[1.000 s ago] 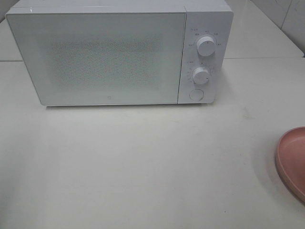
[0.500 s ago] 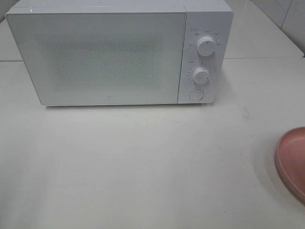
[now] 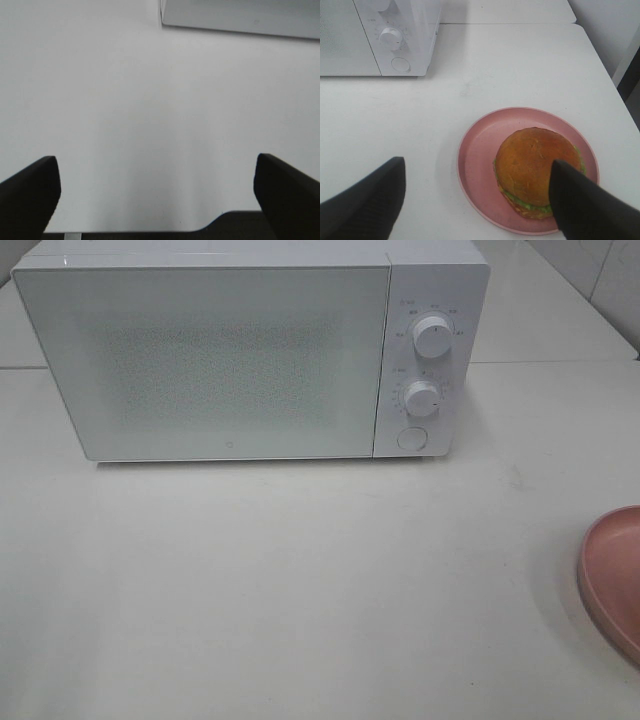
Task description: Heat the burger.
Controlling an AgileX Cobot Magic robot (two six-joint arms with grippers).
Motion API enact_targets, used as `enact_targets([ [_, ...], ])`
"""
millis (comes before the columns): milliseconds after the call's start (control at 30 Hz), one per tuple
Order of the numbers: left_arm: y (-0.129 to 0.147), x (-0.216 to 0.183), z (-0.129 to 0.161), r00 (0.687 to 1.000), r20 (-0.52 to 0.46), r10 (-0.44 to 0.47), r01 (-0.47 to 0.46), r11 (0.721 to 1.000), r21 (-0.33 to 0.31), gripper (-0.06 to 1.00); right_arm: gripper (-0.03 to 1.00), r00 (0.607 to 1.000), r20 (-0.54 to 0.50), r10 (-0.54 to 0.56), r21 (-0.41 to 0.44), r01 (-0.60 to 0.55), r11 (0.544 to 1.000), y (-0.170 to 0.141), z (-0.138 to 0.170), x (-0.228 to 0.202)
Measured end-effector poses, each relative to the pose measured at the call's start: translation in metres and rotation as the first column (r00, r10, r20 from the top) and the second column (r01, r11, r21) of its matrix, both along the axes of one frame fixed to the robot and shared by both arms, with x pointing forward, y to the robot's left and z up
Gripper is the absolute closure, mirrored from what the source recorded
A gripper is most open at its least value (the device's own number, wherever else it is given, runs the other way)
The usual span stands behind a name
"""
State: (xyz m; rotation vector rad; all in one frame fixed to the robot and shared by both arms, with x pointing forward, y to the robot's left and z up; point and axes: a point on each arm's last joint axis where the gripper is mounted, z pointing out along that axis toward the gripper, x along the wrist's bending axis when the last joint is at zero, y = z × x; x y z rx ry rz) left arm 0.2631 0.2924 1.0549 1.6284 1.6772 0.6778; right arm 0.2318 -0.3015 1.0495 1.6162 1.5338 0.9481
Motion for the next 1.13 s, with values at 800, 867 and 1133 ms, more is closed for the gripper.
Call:
enact_targets([
  [800, -0.001, -0.033, 0.002, 0.977, 0.212, -0.002, 0.004, 1.000, -0.005, -0.02, 0.21, 1.000, 0.000, 0.000, 0.000, 0.000, 1.000, 0.000, 0.000, 0.000],
  [867, -0.001, -0.033, 0.002, 0.977, 0.212, -0.002, 0.004, 1.000, -0.005, -0.02, 0.21, 1.000, 0.000, 0.000, 0.000, 0.000, 1.000, 0.000, 0.000, 0.000],
  [1133, -0.001, -0.033, 0.002, 0.977, 0.213, -0.002, 0.004, 1.000, -0.005, -0.03, 0.21, 1.000, 0.000, 0.000, 0.000, 0.000, 1.000, 0.000, 0.000, 0.000],
])
